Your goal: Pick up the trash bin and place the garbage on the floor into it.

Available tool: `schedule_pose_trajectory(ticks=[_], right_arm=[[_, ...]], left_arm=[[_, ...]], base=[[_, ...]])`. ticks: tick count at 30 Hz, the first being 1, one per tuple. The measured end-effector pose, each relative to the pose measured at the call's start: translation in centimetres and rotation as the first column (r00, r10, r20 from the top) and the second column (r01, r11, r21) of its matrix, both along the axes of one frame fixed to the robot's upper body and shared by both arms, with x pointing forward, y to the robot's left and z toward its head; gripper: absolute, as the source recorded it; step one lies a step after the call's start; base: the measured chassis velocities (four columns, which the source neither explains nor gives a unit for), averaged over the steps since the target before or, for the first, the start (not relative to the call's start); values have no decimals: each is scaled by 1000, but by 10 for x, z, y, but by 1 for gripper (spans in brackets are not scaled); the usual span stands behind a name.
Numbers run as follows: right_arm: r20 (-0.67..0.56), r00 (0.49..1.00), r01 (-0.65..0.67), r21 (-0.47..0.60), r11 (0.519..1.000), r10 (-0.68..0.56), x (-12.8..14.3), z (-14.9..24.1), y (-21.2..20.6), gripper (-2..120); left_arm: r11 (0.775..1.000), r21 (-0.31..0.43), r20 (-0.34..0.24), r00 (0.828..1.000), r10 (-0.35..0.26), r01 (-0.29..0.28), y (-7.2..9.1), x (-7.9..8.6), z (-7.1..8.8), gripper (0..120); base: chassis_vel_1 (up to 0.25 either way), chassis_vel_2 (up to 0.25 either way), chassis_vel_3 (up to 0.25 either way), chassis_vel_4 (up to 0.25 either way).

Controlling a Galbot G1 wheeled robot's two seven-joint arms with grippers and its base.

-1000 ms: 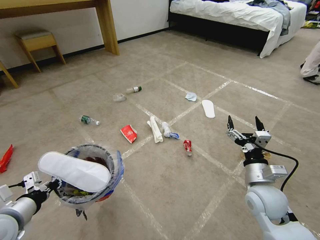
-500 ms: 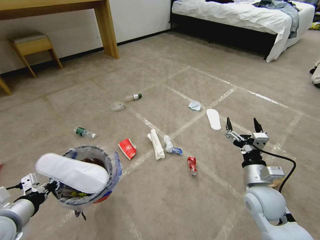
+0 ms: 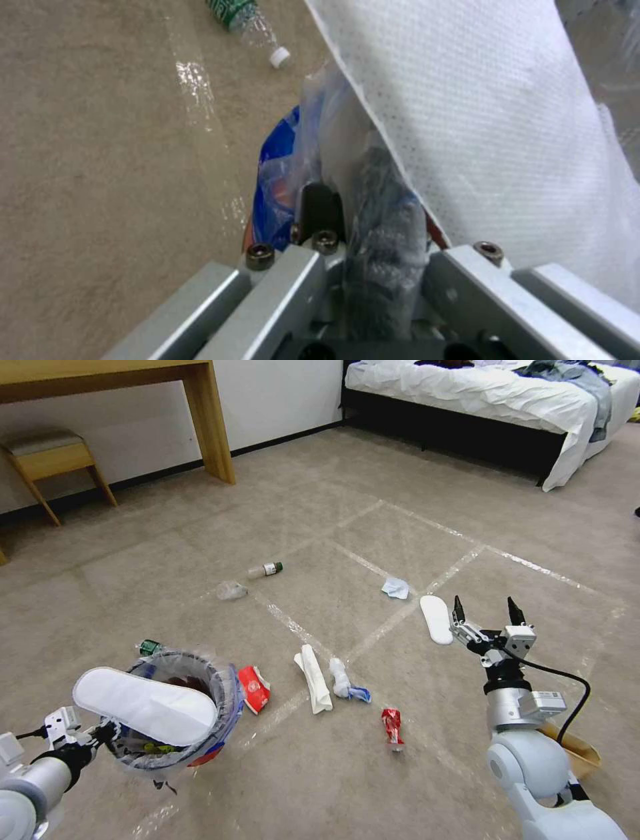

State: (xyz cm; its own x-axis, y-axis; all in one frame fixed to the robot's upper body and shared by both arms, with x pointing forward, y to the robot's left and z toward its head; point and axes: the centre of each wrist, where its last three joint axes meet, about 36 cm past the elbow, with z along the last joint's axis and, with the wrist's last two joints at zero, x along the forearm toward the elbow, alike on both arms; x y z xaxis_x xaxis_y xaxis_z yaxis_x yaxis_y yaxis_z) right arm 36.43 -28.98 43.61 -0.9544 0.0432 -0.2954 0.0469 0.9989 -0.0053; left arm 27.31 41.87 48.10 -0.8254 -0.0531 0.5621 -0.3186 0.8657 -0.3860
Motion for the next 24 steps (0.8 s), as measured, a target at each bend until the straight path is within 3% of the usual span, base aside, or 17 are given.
schedule_pose_trajectory(ticks=[14, 20, 23, 24], right_arm=[[-78, 996, 36, -10, 999, -36, -1, 8, -2, 100], [-288, 953, 99, 13, 995, -91, -7, 21, 3, 100], [-490, 863, 130, -12, 991, -119, -11, 28, 7, 100], [-490, 863, 130, -12, 991, -119, -11, 28, 7, 100]], left_arm=[[999, 29, -23, 1000, 21, -20, 9, 2, -4, 1], [999, 28, -31, 999, 33, -32, 13, 1, -7, 1], [999, 27, -35, 999, 34, -33, 14, 3, -10, 1], [999, 27, -35, 999, 34, -33, 14, 3, -10, 1]], base=[[2, -4, -1, 3], [0, 0, 0, 0], [0, 0, 0, 0], [0, 0, 0, 0]])
